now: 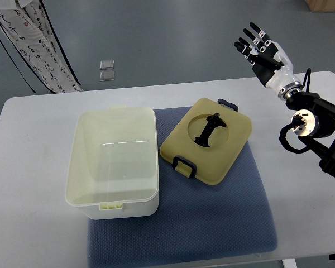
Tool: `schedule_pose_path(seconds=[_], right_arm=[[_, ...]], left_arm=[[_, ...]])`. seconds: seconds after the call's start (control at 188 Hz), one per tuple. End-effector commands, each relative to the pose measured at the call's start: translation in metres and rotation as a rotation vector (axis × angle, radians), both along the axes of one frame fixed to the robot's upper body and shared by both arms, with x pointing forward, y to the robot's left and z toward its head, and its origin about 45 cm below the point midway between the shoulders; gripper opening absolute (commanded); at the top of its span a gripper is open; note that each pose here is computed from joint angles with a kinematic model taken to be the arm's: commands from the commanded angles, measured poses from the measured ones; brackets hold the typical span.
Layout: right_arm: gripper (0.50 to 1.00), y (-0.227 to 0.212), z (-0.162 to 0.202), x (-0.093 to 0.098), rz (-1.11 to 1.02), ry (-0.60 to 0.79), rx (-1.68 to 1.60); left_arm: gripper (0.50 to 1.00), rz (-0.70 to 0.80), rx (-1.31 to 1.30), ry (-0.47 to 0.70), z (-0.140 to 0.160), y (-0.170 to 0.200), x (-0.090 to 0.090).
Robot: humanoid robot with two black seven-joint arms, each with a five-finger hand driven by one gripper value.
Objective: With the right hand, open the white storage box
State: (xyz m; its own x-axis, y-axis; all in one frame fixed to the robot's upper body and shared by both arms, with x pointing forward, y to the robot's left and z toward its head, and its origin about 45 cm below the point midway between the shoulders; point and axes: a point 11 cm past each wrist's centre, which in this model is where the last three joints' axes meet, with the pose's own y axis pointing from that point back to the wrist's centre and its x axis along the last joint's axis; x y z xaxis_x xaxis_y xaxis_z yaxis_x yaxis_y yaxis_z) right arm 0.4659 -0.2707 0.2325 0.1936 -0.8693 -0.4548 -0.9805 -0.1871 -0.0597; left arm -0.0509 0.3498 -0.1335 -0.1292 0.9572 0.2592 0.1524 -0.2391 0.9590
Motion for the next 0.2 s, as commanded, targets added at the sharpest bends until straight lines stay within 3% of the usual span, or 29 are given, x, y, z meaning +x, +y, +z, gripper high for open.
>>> schedule_pose_path(seconds=[0.0,0.191], right_arm=[[0.93,0.005,-0.006,0.0,-0.021,0.02,0.014],[0.93,-0.005,-0.01,0.0,-0.049,0.024,0.003]], left_arm=[[1.0,0.0,0.0,0.0,0.0,0.0,0.0],[1.0,-0.002,0.0,-0.001,0.0,0.0,0.0]])
